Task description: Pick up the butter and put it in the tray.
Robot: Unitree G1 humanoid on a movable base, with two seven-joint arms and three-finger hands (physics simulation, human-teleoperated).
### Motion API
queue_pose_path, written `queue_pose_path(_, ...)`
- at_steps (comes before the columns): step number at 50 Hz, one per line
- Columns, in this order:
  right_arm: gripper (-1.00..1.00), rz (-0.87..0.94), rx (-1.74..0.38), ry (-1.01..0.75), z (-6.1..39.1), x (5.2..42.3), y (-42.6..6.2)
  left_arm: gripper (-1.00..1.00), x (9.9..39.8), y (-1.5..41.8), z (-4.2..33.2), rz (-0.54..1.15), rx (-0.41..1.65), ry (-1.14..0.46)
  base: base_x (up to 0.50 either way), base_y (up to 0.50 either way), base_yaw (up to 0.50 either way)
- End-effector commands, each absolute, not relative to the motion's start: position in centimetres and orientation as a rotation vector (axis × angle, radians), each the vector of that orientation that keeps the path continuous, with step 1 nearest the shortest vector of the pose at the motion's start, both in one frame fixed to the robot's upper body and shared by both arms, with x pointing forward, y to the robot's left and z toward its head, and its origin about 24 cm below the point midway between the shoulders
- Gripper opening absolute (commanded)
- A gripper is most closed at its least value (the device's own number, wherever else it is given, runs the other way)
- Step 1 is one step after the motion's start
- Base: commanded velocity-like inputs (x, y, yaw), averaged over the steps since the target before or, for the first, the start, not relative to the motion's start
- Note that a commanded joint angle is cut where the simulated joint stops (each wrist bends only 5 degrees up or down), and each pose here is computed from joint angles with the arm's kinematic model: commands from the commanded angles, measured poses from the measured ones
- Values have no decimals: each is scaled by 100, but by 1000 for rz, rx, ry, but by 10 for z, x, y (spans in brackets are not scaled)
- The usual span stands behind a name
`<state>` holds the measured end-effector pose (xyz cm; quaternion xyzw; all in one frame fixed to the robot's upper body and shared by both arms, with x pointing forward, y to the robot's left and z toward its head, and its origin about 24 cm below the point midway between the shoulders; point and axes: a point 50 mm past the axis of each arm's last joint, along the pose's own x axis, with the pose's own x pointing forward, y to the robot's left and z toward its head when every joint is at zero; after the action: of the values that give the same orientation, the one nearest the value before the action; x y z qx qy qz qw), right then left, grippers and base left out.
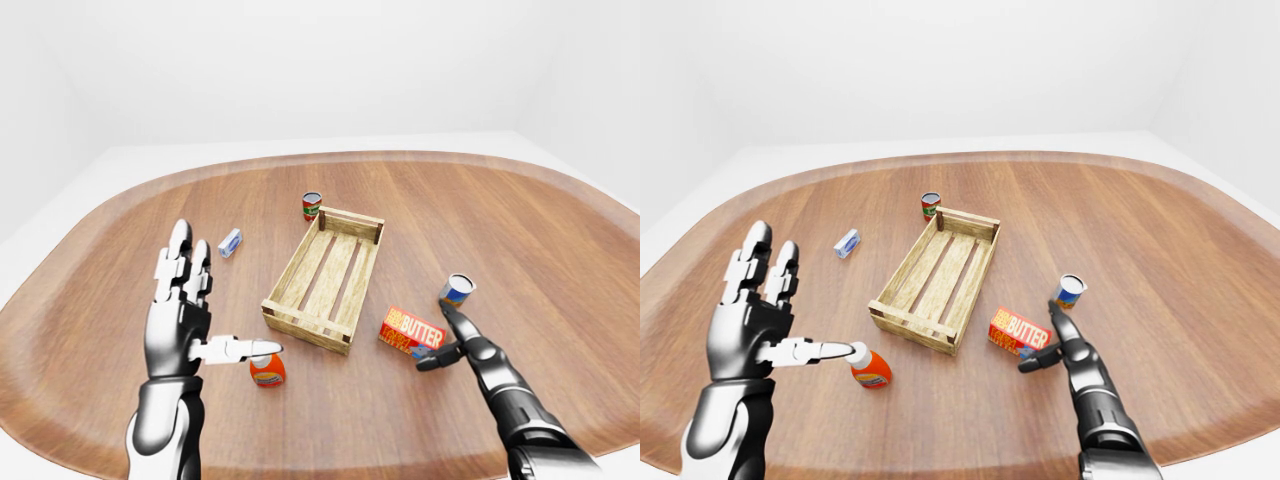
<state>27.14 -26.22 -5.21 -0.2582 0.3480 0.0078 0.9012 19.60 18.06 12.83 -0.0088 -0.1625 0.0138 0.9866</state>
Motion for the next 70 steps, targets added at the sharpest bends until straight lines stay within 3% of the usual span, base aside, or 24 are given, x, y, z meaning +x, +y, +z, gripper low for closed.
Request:
queue_pose_path(1,100,26,-544,715,-49,280,-258,100,196,181,128,29,-18,-327,0,0,0)
queue_pose_path(25,100,37,-519,776,-66,272,-252,100,196,181,128,31,-19,-327,0,0,0)
queue_pose_path(26,91,39,-518,777,-66,272,-252,100,197,181,128,31,-19,-325,0,0,0)
queue_pose_path(27,57,43,-516,777,-67,271,-251,100,197,181,127,31,-19,-323,0,0,0)
queue_pose_path(28,-100,47,-513,775,-68,271,-250,100,198,181,126,30,-19,-319,0,0,0)
queue_pose_path(59,-100,27,-472,712,-52,274,-257,100,197,179,126,27,-17,-314,0,0,0)
queue_pose_path(65,-100,30,-477,626,-38,279,-257,100,197,179,126,26,-16,-315,0,0,0)
queue_pose_path(70,-100,-24,-556,436,-4,283,-255,100,196,179,127,25,-16,-318,0,0,0)
